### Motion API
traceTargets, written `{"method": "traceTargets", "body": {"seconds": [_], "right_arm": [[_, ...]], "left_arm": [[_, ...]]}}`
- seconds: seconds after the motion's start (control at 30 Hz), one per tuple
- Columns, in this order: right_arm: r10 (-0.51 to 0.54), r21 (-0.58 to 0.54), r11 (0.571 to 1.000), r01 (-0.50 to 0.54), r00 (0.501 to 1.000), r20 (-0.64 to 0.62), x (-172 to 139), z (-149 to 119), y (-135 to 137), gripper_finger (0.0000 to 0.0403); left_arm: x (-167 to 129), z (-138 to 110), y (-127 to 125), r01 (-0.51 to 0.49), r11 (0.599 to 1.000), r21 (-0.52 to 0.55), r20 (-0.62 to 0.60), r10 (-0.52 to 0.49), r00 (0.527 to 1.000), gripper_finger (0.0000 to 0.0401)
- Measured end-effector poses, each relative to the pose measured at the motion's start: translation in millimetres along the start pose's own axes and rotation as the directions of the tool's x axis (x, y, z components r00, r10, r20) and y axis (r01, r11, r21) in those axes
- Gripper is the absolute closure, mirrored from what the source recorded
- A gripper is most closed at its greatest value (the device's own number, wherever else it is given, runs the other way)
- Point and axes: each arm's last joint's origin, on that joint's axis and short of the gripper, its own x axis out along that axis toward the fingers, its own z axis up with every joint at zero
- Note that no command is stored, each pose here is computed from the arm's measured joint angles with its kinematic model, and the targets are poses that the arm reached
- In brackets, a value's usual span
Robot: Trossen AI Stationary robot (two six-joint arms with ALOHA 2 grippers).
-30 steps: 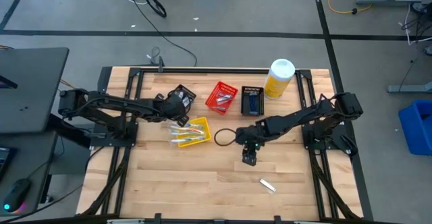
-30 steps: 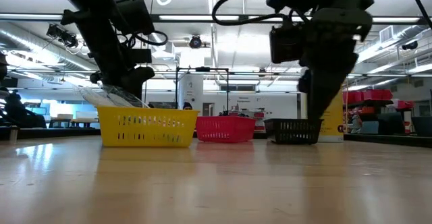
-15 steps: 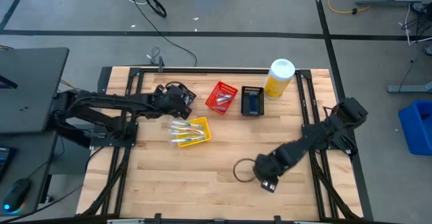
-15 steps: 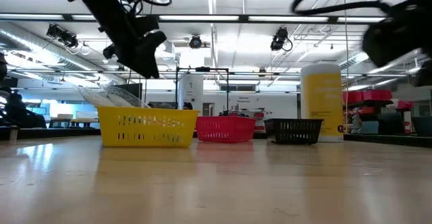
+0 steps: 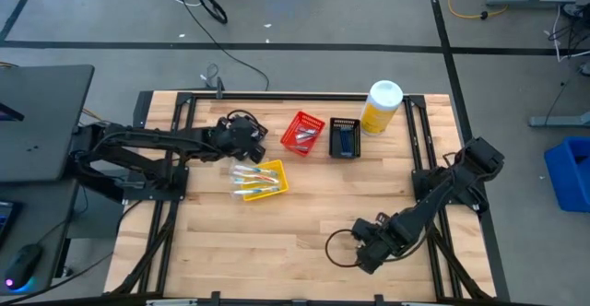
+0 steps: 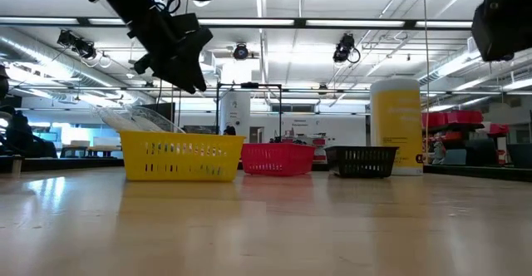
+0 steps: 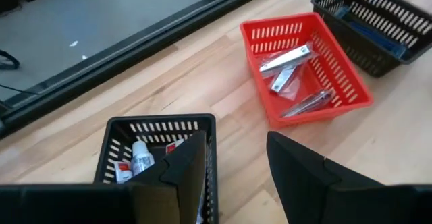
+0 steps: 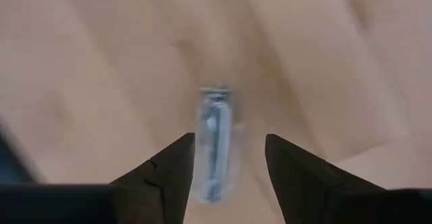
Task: Pick & Place Travel size toiletries
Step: Put the silver nail cutter into the red bin
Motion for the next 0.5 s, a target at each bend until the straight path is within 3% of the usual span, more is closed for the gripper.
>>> {"method": "traceTargets", "body": {"seconds": [0.17, 0.5], "right_arm": [[-0.061, -0.041, 0.997, 0.06, 0.998, -0.006, 15.4, -1.3, -0.6, 0.0218], [-0.049, -0.144, 0.988, 0.048, 0.999, -0.004, 28.9, -0.3, 4.2, 0.022]], "left_arm": [[0.0, 2.3, -1.5, 0.017, 0.997, -0.078, 0.019, -0.015, 1.0, 0.0237], [0.0, 2.1, -1.3, 0.015, 0.997, -0.078, 0.017, -0.014, 1.0, 0.0237]]}}
